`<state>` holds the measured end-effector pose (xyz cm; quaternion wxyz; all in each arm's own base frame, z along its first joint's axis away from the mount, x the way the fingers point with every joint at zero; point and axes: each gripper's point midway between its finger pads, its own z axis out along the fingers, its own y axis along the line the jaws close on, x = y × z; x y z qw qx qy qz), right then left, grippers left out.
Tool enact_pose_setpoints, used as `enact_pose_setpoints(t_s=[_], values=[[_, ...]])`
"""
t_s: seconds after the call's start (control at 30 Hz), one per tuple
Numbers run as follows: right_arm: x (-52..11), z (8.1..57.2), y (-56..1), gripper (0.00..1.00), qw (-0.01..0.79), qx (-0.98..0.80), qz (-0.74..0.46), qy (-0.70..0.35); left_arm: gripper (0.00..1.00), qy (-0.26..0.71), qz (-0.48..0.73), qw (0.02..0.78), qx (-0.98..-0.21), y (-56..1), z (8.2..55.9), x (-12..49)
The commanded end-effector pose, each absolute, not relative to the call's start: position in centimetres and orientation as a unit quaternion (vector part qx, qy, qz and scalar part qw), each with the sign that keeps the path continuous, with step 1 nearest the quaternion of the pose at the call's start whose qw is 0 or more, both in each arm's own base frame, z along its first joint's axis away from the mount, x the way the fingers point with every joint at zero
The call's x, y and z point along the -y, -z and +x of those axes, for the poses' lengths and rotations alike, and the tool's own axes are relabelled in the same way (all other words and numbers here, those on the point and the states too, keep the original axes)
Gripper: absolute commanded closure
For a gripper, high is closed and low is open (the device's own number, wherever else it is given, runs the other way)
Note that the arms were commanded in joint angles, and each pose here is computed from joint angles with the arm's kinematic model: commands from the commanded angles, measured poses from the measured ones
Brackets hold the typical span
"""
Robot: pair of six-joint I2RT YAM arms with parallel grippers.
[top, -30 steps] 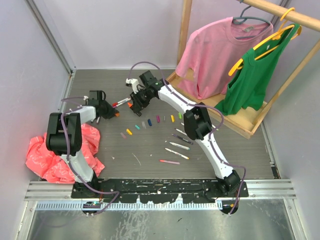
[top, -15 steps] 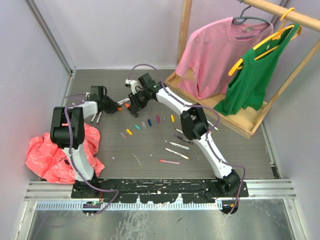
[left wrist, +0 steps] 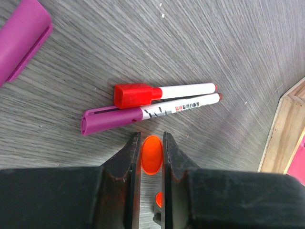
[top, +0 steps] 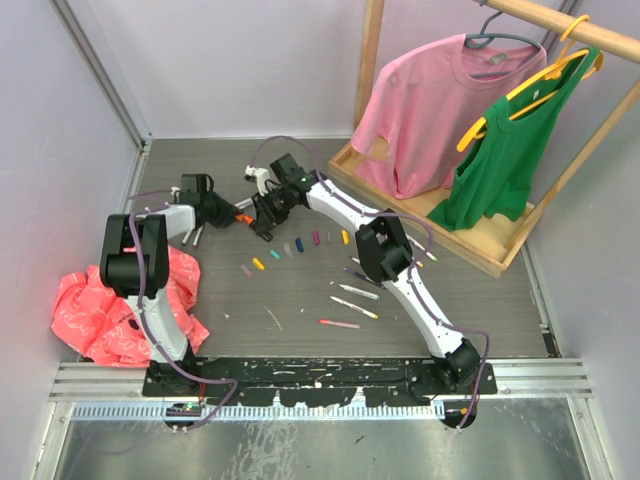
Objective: Open the pen caps
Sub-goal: Place the pen cap at the center of the board.
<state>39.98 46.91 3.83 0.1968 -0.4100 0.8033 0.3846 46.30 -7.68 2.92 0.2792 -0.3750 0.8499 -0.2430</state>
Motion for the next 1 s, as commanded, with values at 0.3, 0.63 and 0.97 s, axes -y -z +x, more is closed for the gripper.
enact_pose_setpoints(t_s=[0.3,0.63,0.97], values=[[-47.0,39.6,-3.9,0.76,0.203,-0.798,-0.423,-0.377,0.76,0.196,-0.381,0.251,-0.868,0.0,42.6,6.4],[-46.8,40.3,-4.7,0.62,0.222,-0.799,-0.428,-0.360,0.69,0.185,-0.379,0.258,-0.869,-0.6,42.1,5.9],[-46.5,41.1,-7.9,0.49,0.255,-0.788,-0.440,-0.348,0.63,0.168,-0.376,0.271,-0.870,-1.7,41.8,5.2]])
